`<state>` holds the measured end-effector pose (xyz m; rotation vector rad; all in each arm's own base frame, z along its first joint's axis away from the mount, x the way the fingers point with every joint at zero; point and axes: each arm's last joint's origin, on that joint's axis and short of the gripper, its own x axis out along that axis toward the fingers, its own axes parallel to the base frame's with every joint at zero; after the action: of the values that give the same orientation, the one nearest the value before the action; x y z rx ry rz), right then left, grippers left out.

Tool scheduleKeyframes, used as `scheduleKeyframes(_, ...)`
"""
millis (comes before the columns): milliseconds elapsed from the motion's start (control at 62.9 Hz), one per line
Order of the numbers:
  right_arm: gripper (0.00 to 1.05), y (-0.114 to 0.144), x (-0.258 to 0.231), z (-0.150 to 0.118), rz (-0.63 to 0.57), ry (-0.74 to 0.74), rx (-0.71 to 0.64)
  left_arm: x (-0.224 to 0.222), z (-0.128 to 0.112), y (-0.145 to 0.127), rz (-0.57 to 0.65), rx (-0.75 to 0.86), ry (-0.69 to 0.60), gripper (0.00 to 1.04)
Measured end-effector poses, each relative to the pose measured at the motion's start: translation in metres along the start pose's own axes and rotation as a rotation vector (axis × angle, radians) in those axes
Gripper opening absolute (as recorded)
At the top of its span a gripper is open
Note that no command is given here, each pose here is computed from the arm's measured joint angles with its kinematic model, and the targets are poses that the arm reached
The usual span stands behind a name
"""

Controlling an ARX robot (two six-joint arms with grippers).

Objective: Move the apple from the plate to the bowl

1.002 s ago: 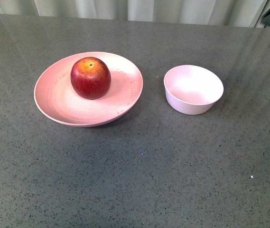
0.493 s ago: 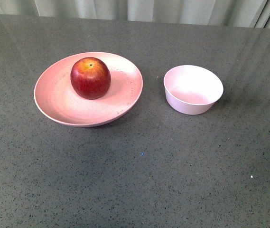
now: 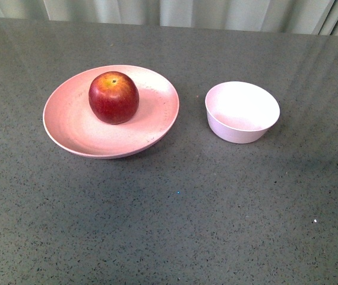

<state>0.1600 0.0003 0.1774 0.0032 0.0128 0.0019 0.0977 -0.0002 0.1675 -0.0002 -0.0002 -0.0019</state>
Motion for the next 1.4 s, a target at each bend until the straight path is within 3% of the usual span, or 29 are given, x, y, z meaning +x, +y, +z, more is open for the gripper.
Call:
scheduleKeyframes(302,0.02,0.000,-0.017,-0.010,0.000,-0.013,0.000,0.000,0.000,0.000,0.000,0.000,0.000,0.96)
scheduleKeyframes(1399,0.02,0.000,-0.057,-0.008,0.003,-0.008,-0.001,0.000,0.000,0.000,0.000,0.000,0.000,0.96)
